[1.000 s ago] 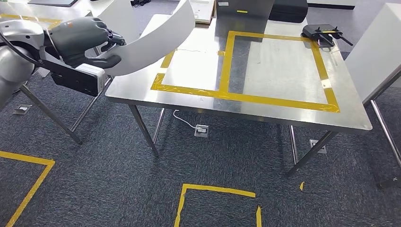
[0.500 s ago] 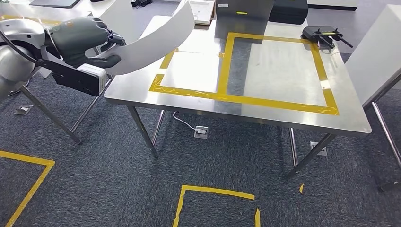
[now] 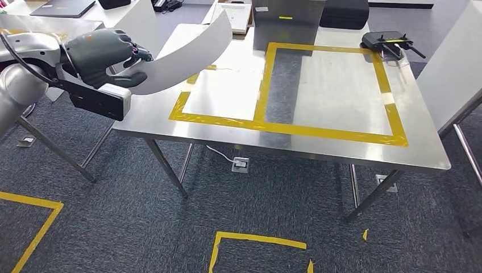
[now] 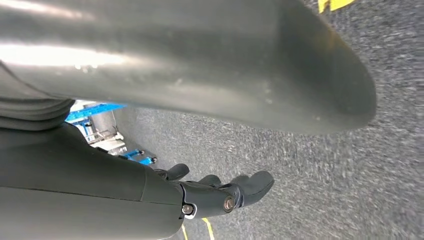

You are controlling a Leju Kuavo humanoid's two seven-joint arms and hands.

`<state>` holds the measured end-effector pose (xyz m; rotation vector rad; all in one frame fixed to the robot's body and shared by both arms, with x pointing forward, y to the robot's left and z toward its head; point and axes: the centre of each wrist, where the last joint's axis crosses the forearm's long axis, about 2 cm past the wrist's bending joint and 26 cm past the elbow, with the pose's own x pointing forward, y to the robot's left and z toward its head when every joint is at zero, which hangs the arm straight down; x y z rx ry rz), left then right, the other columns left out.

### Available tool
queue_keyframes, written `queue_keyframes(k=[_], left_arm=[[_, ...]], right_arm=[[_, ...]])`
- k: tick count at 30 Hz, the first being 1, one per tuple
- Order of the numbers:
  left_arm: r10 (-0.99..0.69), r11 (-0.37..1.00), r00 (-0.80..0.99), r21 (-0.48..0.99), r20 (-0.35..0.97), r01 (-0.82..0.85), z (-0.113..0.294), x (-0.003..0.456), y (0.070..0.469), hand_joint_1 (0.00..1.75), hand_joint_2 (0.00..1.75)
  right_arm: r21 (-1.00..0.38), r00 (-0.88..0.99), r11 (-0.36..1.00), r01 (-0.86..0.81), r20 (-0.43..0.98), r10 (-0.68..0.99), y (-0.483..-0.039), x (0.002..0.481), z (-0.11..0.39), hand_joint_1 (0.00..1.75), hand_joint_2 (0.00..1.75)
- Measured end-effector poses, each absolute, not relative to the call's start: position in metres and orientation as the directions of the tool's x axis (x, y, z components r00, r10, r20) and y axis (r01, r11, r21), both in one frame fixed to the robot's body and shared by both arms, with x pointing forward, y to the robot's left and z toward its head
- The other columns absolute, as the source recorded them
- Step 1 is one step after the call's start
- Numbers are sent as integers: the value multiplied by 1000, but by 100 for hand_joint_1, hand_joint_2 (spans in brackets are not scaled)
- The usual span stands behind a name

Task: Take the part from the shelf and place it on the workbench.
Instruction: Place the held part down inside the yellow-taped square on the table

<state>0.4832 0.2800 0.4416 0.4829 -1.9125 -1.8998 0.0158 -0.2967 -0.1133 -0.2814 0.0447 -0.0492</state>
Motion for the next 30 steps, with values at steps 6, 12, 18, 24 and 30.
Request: queue_keyframes(k=[6, 12, 18, 24, 30], left_arm=[[-511, 19, -859, 999, 36, 30, 439, 484, 285, 175, 175], [-509, 21, -860, 999, 46, 41, 432, 484, 284, 175, 175], [-509, 21, -859, 999, 48, 44, 431, 484, 284, 175, 175], [-514, 18, -857, 999, 42, 38, 434, 484, 286, 175, 175], [-526, 6, -849, 998, 53, 58, 436, 484, 292, 175, 175]], right_arm=[[-274, 998, 961, 42, -31, -53, -294, 18, -113, 0, 0], [-274, 998, 961, 43, -29, -53, -294, 17, -113, 0, 0], [-274, 998, 961, 43, -30, -53, -294, 16, -113, 0, 0], [-273, 998, 961, 42, -30, -52, -294, 14, -113, 0, 0], [-268, 998, 963, 40, -32, -50, -294, 13, -114, 0, 0]])
